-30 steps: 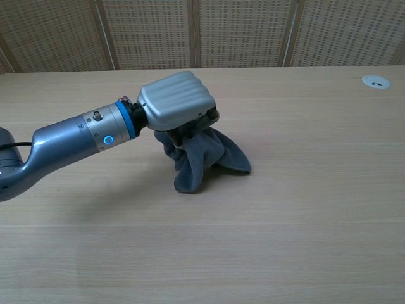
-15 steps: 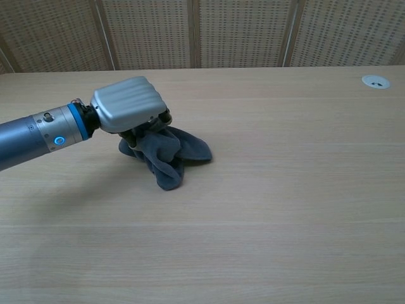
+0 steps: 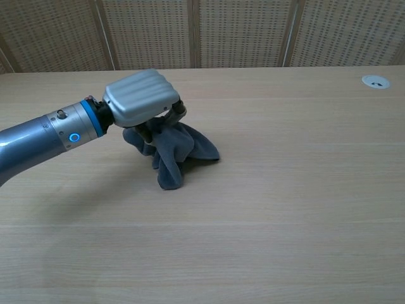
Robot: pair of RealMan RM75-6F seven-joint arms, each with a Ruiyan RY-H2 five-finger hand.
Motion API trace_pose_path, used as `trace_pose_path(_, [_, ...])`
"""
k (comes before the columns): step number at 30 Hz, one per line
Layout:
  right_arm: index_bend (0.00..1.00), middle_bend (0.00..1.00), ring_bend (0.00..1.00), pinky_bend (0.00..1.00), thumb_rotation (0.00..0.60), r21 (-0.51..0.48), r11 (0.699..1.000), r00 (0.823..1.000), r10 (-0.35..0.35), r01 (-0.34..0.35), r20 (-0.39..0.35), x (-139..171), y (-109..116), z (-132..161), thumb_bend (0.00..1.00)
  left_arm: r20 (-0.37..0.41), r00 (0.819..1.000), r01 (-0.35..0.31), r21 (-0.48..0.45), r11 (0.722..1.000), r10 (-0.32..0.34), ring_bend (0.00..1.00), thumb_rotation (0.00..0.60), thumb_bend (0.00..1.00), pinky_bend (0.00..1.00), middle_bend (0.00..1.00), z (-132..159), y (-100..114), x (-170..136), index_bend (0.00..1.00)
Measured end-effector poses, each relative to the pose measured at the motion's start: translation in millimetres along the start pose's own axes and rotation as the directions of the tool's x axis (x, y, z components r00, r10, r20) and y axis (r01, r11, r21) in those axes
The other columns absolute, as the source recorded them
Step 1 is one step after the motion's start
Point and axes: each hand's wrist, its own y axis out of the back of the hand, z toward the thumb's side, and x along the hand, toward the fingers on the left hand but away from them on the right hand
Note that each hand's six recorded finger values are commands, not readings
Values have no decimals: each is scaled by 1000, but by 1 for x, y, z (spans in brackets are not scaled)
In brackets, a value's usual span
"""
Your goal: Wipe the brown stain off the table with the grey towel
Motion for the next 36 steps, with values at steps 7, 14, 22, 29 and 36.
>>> trace_pose_path(7, [0, 0, 0, 0, 600, 0, 1000, 1000, 1, -1, 0, 0, 0, 0, 0, 5, 991, -134, -70, 988, 135, 654, 600, 226, 918, 666, 17, 32, 28, 728])
trace_pose_path(14, [0, 0, 0, 0, 600, 1, 1000, 1000, 4, -4, -1, -1, -1, 0, 0, 12, 969, -241, -142, 960, 245, 654, 600, 217, 915, 667, 35, 60, 48, 728])
trace_pose_path(22, [0, 0, 0, 0, 600, 1, 1000, 1000, 3, -3, 2, -1, 0, -1, 0, 44, 977, -199, -137, 970, 207, 646, 600, 213, 913, 661, 51, 54, 58, 728])
trace_pose_path(29, [0, 0, 0, 0, 600, 3, 1000, 1000, 1, -1, 1, -1, -1, -1, 0, 46, 987, -147, -120, 982, 154, 641, 600, 213, 912, 659, 51, 40, 53, 728])
trace_pose_path(36, [0, 0, 0, 0, 600, 1, 1000, 1000, -1, 1, 4, -1, 0, -2, 0, 56, 991, -119, -84, 989, 124, 641, 600, 214, 912, 658, 38, 30, 34, 728])
